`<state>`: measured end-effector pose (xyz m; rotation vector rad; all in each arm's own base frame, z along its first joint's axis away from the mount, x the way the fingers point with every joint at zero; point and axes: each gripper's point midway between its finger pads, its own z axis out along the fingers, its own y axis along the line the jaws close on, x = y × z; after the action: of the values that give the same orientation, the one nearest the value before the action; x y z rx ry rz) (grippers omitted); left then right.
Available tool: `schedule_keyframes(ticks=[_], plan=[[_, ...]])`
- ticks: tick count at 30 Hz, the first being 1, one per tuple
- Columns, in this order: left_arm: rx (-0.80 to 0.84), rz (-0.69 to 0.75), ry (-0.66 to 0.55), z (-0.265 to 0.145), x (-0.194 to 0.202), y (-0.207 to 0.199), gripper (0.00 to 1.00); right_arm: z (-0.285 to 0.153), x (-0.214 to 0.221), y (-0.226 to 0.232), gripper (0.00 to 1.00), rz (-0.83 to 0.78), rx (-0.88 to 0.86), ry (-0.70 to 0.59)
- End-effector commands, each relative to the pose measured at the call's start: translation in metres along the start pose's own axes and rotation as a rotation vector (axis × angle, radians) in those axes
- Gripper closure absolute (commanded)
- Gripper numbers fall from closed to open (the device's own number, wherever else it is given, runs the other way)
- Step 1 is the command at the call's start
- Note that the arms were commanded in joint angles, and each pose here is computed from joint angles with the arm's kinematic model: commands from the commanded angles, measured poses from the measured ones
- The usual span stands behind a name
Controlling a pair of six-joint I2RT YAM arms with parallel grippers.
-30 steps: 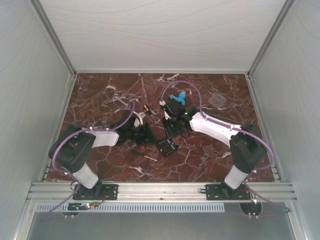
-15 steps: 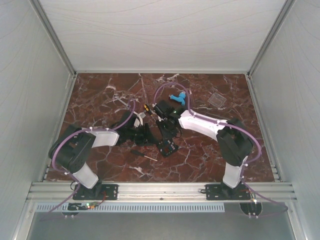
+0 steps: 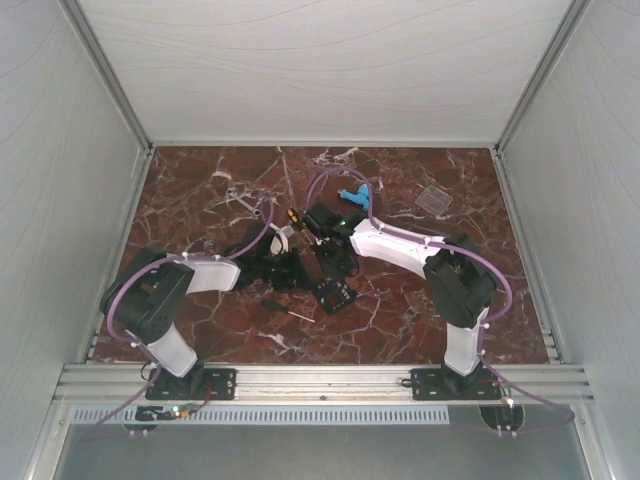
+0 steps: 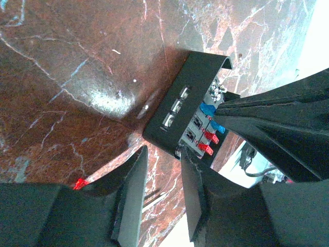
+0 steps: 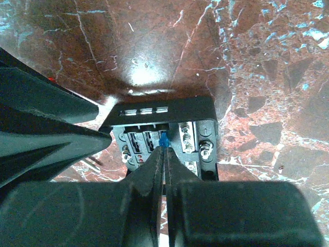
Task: Snap on the fuse box
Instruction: Install the fuse at the fuse box base.
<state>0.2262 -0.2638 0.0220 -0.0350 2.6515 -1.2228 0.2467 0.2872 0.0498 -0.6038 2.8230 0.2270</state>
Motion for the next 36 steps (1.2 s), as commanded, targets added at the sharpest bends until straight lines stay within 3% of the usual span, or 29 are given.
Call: schedule_keyframes(ticks=[1,22,36], plan=[[0.039,0.044,-0.006,0.004,-0.01,-0.013,0.68,0.004,0.011,-0.007,1.0,0.003,0.057,0.056],[0.015,0.031,0.019,0.011,-0.005,-0.003,0.77,0.066,0.062,-0.043,1.0,-0.041,0.24,0.301],[0.007,0.025,0.024,0.011,-0.002,0.0,0.79,0.079,0.079,-0.074,1.0,-0.016,0.336,0.338]])
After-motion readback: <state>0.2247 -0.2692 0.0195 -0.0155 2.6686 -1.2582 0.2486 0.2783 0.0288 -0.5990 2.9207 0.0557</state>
